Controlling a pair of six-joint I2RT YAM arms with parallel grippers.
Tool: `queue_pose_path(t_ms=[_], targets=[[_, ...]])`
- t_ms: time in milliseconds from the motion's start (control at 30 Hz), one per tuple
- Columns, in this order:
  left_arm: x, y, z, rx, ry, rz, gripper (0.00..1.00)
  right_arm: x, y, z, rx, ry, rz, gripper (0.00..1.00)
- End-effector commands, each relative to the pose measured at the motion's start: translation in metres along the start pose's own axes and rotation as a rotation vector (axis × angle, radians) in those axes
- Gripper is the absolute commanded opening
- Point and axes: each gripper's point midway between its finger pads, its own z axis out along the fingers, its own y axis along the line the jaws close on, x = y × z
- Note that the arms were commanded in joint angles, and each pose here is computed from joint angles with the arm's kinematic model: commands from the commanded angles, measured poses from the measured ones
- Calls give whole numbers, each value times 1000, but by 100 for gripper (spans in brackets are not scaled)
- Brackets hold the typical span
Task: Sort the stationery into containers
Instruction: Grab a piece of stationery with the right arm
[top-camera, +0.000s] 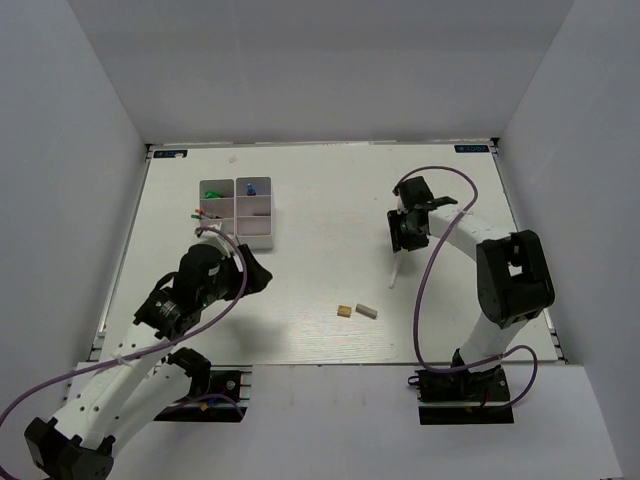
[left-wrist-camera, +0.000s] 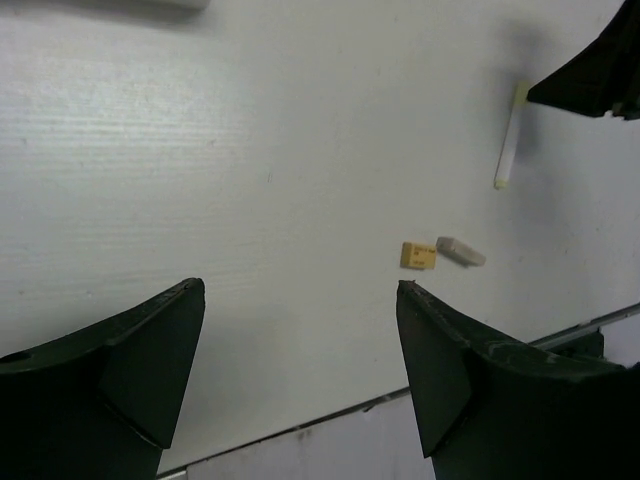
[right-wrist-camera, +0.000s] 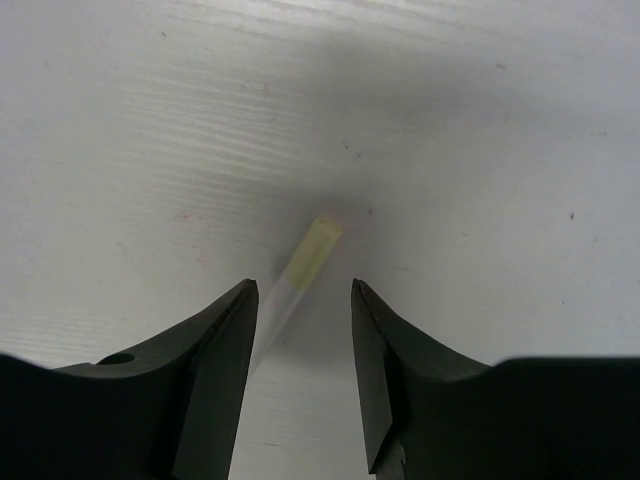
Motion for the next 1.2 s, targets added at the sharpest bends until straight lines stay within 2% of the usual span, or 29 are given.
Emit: queue_pose_path(t_ms=[0,333,400,533,600,733,767,833,867,900,933,967,1000,1033,1067,1100,1167], targets=[[22,1,3,21,78,-52,87,3,-7,-10,63,-22,14,48],[40,5,13,26,132,-74,85,17,2,16,49,58,17,44],[40,6,12,19,126,-82,84,19,4,18,41,73,23,41],[14,-2,1,32,31,-81,84,29,11,24,-12,114,33,34],[-13,-17,-9,72,-47,-41,84,35,15,27,-36,142,34,29],[-57,-39,-16,82,-139,32,84,36,35,23,-156,176,20,12],[-64,-43,-17,87,-147,43,84,36,47,21,-235,188,-2,9],[-91,-61,-21,118,-209,68,84,19,60,10,-303,158,-44,2],[-99,-68,-24,134,-231,67,84,4,71,3,-377,118,-117,0],[-117,-81,-32,177,-292,72,84,-3,77,-2,-410,103,-140,0],[-124,-86,-33,190,-314,80,84,-32,90,-17,-471,43,-151,0],[-134,-94,-39,213,-346,78,84,-45,92,-23,-497,-13,-252,0],[-144,-101,-45,239,-386,88,84,-52,102,-30,-555,-36,-280,0],[-149,-107,-49,260,-401,89,84,-86,116,-53,-626,-145,-348,0],[-156,-114,-53,279,-418,102,84,-97,122,-61,-653,-182,-391,0],[-160,-117,-58,287,-429,101,84,-101,140,-74,-761,-209,-439,0],[-171,-127,-67,314,-459,116,84,-135,165,-101,-853,-315,-512,0]])
